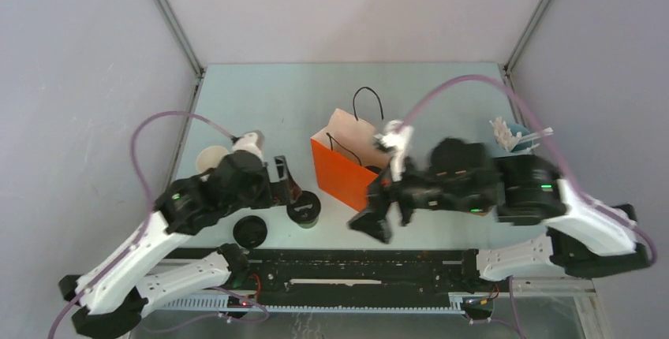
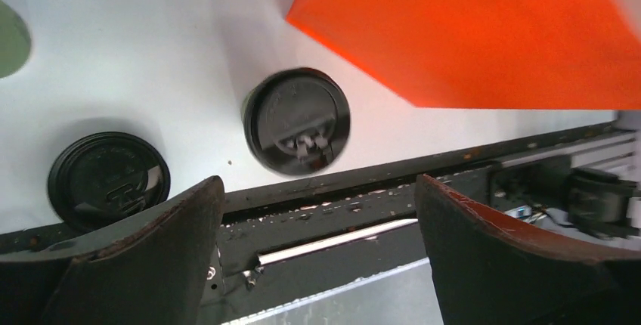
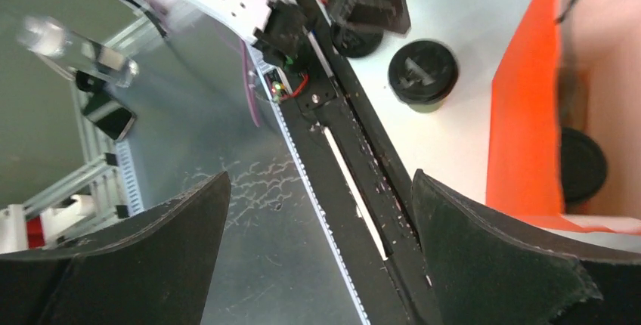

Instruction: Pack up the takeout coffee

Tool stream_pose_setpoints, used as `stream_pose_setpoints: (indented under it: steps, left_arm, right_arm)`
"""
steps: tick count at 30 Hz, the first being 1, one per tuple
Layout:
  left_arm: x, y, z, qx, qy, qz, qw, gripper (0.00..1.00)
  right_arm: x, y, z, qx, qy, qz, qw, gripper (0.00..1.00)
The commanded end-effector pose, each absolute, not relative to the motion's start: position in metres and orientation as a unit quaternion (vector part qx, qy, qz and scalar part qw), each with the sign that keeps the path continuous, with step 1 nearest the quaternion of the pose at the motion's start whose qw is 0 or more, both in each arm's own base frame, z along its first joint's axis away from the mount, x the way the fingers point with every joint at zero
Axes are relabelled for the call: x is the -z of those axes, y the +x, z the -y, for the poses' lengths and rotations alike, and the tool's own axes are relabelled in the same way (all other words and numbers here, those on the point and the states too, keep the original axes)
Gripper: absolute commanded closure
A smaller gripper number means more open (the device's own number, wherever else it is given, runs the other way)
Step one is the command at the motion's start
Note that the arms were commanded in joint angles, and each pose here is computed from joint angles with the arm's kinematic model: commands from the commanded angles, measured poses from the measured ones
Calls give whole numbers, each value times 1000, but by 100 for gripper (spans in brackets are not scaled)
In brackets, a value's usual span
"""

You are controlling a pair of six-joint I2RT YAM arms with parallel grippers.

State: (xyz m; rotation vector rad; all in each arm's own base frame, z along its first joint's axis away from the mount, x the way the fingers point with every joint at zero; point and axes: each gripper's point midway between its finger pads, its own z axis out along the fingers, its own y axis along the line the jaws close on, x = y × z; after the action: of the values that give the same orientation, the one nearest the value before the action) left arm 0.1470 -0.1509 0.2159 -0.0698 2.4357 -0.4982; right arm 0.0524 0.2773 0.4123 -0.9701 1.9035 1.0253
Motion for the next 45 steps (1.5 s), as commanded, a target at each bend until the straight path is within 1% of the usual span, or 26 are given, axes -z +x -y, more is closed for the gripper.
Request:
stream_pose_setpoints:
  steps: [1,3,4,9,13,17,20,27,38,43,45]
  left_arm:
    - [-278,134,102,194,-74,-896,392,0]
    - [-303,127,77,195,-90,-879,426,0]
    - [-317,124,68,203,-97,-867,445,0]
    - [-358,111,41,258,-117,-813,509,0]
    - [-372,99,29,291,-118,-785,534,0]
    - [-371,90,27,317,-115,-777,532,0]
    - [-366,84,28,332,-112,-775,526,0]
    - [-365,78,19,341,-119,-765,533,0]
    - [-364,73,11,344,-126,-762,535,0]
    - [-363,73,15,343,-120,-765,532,0]
    - [-363,73,15,345,-120,-765,531,0]
  right_arm:
    - [-364,56,-334,-351,-359,-784,364,5]
    - [-337,59,-354,-336,-340,-805,352,11]
    - [-325,63,-362,-326,-326,-815,350,11]
    - [-257,86,-393,-246,-306,-854,342,12]
    - [-215,113,-406,-162,-310,-872,343,10]
    - [-192,136,-414,-99,-325,-874,348,6]
    - [-185,146,-422,-89,-325,-876,345,3]
    - [-166,163,-445,-122,-305,-888,321,4]
    - [-150,177,-445,-111,-295,-900,302,3]
    - [-142,176,-443,-105,-297,-903,293,6]
    - [-141,175,-442,-104,-298,-902,294,6]
